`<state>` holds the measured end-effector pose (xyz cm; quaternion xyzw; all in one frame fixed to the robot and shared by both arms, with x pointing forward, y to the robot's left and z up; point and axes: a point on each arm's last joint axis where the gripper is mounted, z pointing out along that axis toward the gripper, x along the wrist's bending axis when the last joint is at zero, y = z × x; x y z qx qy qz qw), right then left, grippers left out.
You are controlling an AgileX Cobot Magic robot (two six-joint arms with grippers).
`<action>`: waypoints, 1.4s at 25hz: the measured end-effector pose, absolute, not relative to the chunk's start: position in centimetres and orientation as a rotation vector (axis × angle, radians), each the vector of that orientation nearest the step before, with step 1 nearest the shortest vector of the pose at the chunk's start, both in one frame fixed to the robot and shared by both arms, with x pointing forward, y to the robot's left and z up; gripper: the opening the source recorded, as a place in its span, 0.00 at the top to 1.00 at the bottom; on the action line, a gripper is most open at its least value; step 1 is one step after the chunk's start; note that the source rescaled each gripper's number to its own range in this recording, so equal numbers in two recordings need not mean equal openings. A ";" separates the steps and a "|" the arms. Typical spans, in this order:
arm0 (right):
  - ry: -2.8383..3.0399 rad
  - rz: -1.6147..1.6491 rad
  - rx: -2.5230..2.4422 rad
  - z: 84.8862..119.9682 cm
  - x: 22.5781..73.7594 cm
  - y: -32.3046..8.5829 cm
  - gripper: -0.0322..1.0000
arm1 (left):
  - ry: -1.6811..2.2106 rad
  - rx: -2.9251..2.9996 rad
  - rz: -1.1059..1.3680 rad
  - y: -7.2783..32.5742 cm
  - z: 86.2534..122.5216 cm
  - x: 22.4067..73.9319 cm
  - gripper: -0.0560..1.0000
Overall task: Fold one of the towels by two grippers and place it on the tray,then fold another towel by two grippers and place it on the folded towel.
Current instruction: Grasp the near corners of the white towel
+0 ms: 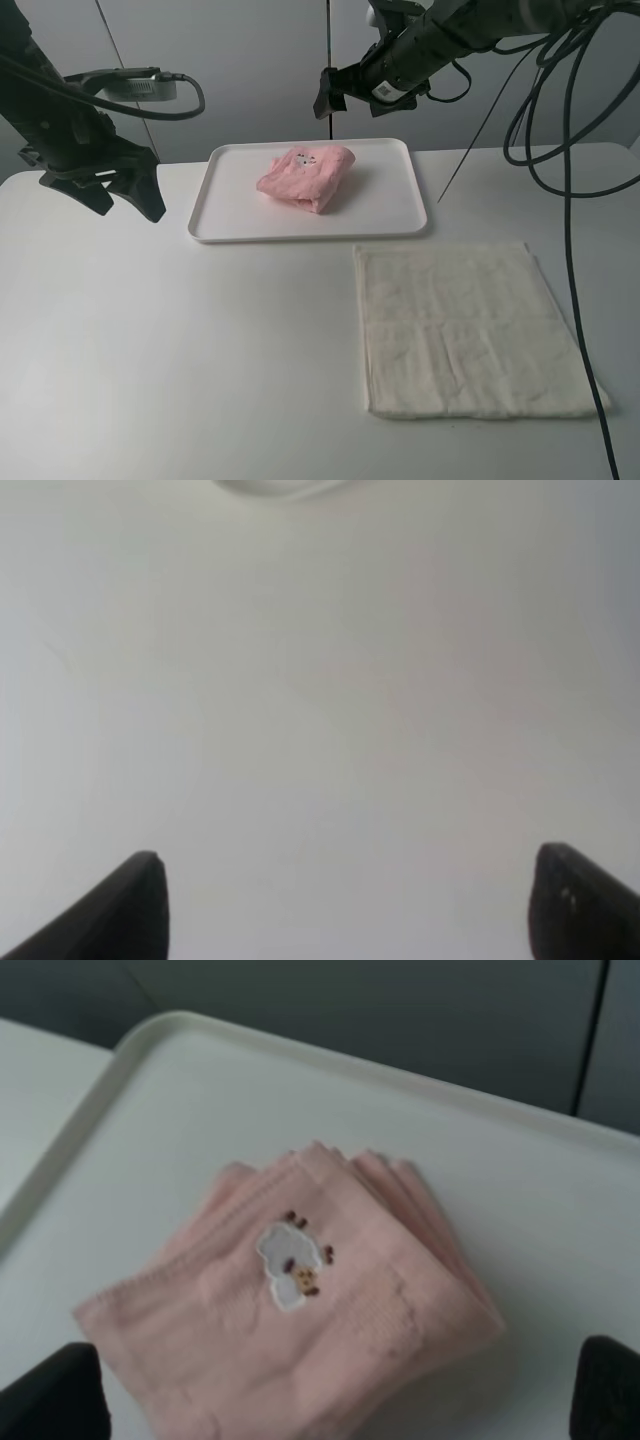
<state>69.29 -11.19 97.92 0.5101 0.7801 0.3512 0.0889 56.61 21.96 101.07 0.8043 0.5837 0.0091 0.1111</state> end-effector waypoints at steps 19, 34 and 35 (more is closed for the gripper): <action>2.317 0.378 1.520 103.9 62.8 -22.8 0.01 | 1.664 2.365 0.073 21.9 101.1 57.0 0.06; 2.651 0.026 1.300 101.2 50.2 -25.7 0.01 | 1.308 2.599 0.071 15.1 99.6 55.5 0.06; 2.672 0.017 1.282 101.1 50.0 -25.7 0.01 | 1.266 2.632 0.064 14.3 99.2 55.2 0.06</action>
